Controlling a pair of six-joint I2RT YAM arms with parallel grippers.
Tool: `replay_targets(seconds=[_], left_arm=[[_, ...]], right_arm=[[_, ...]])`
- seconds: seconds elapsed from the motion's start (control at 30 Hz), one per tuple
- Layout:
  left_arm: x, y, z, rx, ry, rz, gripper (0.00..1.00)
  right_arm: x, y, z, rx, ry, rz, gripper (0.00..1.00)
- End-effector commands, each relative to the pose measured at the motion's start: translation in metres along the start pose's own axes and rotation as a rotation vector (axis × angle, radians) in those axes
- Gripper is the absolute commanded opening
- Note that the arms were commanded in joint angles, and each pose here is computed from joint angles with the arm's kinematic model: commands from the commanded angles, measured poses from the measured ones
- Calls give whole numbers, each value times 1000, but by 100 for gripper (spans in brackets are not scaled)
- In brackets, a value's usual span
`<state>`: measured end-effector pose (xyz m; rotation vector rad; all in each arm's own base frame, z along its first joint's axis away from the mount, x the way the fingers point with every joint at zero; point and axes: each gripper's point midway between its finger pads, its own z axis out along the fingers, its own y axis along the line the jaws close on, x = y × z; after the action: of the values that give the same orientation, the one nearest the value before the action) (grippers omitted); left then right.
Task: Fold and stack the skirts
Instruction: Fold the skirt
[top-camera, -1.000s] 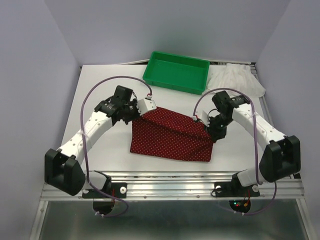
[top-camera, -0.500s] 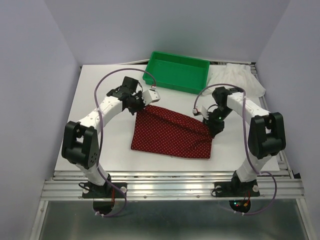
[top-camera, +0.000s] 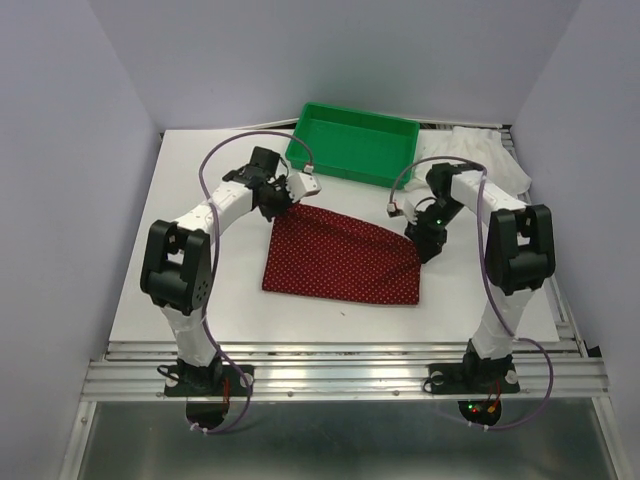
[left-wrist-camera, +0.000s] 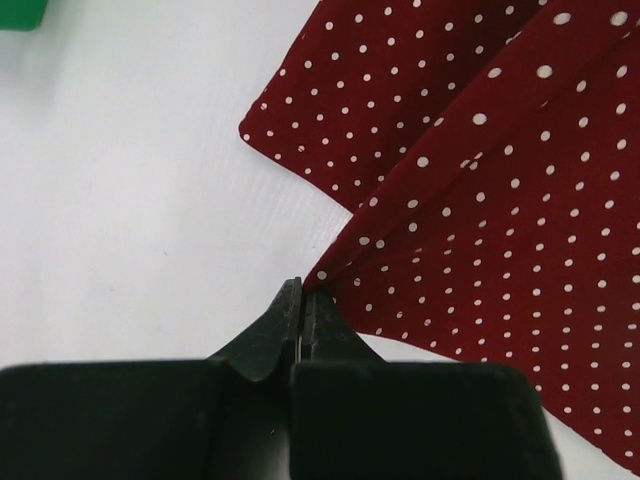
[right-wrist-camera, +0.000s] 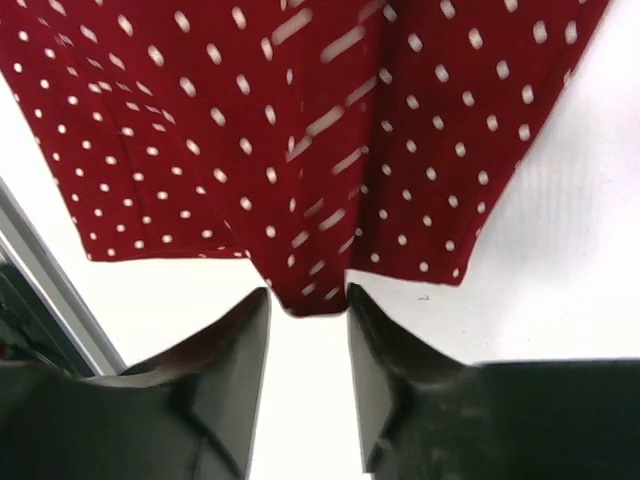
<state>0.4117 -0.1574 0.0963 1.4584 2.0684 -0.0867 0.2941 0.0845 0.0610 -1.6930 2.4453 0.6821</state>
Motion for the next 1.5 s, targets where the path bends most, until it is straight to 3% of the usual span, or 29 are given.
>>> replay_targets(seconds=[0.0,0.03,0.07,0.13,0.17,0.23,0.27,0.4,0.53,0.63,0.77,1.0,1.17,1.3,1.47], left_arm=[[-7,35,-3,-99,-15,-18,2],[-6,37,-2,-104,-17,-27,6],[-7,40,2,-111,-21,-35,22],[-13,44,2,-117,-35,-61,43],[-16,47,0,-125,-45,-70,67],[-26,57,-10,-155,-82,-115,71],[-33,67,-21,-191,-109,-132,87],[-41,70,-54,-237,-153,-209,88],[-23,36,-66,-162,-121,-177,82],[-10,7,-67,-40,-113,-130,71],[8,-34,-58,143,-47,-243,59],[48,-76,-45,226,76,-355,58],[55,-78,-14,255,121,-402,49],[58,-61,23,247,168,-437,42],[64,-29,67,201,233,-435,34]], right_arm=[[-6,-13,-2,2,-19,25,49],[-6,-17,-3,7,-28,44,53],[-10,-24,-10,25,-48,53,62],[-13,-34,-17,41,-64,77,70],[-16,-39,-23,52,-78,87,76],[-24,-51,-43,73,-126,122,80],[-33,-56,-57,84,-165,132,81],[-52,-50,-62,23,-241,205,81],[-67,-44,-56,-12,-278,230,75],[-80,-58,-46,39,-294,317,69],[-93,-88,-24,78,-322,405,55],[-60,-86,20,58,-237,462,51],[-38,-53,45,3,-174,490,35],[-25,-16,62,-76,-135,534,17],[-25,32,76,-190,-126,597,9]])
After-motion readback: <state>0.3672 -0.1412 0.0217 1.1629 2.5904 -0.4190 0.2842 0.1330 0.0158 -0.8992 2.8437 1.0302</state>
